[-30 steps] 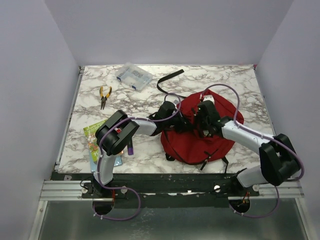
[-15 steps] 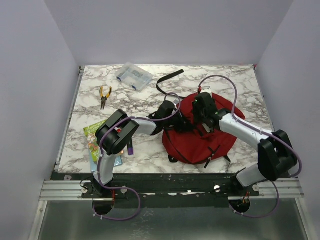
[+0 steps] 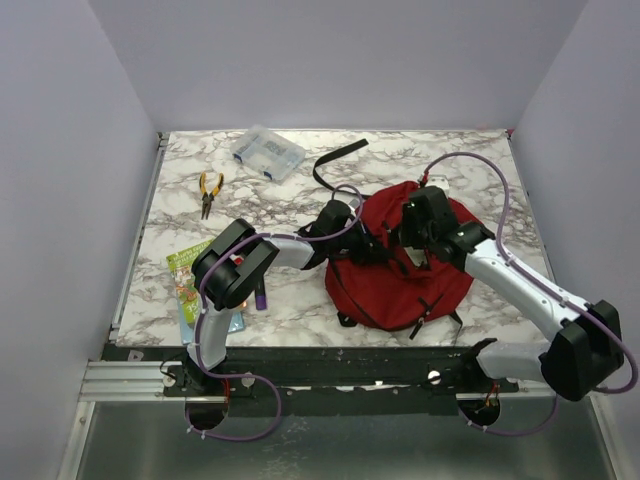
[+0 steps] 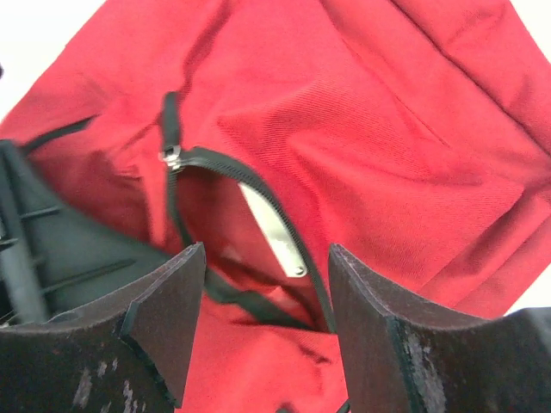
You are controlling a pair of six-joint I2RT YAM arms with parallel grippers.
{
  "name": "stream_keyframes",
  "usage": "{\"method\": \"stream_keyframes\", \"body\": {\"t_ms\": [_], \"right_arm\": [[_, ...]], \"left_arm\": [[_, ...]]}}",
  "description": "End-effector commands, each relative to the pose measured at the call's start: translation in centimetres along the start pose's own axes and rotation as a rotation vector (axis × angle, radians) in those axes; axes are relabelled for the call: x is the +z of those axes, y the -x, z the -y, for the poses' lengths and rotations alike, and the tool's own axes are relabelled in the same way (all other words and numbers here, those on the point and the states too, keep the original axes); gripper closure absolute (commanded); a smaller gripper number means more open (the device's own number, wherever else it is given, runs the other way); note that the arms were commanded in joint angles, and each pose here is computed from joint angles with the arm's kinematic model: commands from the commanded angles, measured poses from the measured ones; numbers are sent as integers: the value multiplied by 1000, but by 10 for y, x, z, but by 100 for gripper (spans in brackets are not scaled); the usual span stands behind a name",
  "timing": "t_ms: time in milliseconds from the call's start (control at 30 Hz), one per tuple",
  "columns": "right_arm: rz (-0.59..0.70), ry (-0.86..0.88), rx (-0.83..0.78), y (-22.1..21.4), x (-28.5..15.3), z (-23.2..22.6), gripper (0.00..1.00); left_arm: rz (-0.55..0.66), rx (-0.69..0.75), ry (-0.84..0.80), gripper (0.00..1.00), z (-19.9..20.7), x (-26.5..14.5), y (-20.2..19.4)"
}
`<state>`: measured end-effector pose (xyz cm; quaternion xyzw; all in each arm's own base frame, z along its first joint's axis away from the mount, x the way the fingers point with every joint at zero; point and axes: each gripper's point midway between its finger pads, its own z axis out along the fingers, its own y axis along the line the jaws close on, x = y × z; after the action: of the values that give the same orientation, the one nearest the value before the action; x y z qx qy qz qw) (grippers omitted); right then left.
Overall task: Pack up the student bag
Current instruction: Place the stationery in the student bag.
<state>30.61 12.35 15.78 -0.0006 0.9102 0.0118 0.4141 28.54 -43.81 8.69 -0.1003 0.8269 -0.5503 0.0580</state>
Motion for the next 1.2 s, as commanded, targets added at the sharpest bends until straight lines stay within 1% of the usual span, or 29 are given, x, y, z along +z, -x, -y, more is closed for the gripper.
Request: {"method": "stream_keyframes", "body": {"t_ms": [0, 100, 200, 267, 333, 400, 467, 533, 600, 767, 867, 933, 967, 1033, 1100, 1167], "right_arm": [[-68, -209, -78, -20, 21, 32, 38], [-71, -286, -110, -22, 34, 40, 42], [-34, -386, -141, -11, 41, 53, 51], [-5, -460, -164, 0, 41, 62, 62], [25, -521, -175, 18, 33, 69, 78], [78, -559, -162, 41, 16, 74, 86], [134, -548, -143, 61, 0, 76, 88], [173, -488, -135, 72, -8, 70, 89], [164, -427, -121, 68, -9, 63, 89], [39, -263, -117, 20, 13, 40, 93], [-19, -205, -104, -5, 23, 32, 94], [-36, -186, -100, -12, 24, 29, 96], [-38, -174, -102, -12, 23, 28, 98], [-19, -147, -99, -8, 21, 24, 99], [3, -119, -93, -1, 19, 19, 99], [4, -95, -90, 0, 17, 15, 99]], "left_arm": [[-71, 13, -51, 100, 25, -9, -14], [-88, 21, -91, 100, 45, -13, -15], [-97, 48, -152, 100, 76, -22, -16], [-98, 81, -205, 100, 104, -31, -16], [-104, 108, -252, 100, 130, -39, -18], [-105, 136, -290, 100, 151, -46, -19], [-111, 154, -304, 100, 160, -49, -23], [-122, 156, -289, 100, 152, -47, -27], [-116, 139, -245, 100, 130, -41, -26], [-148, 87, -131, 100, 66, -27, -25], [-143, 95, -91, 100, 45, -27, -24], [-128, 121, -72, 100, 40, -34, -23], [-110, 132, -55, 95, 37, -38, -21], [-80, 180, -29, 79, 37, -47, -18], [-75, 244, -1, 58, 41, -55, -18], [-75, 302, 21, 46, 44, -66, -21]]}}
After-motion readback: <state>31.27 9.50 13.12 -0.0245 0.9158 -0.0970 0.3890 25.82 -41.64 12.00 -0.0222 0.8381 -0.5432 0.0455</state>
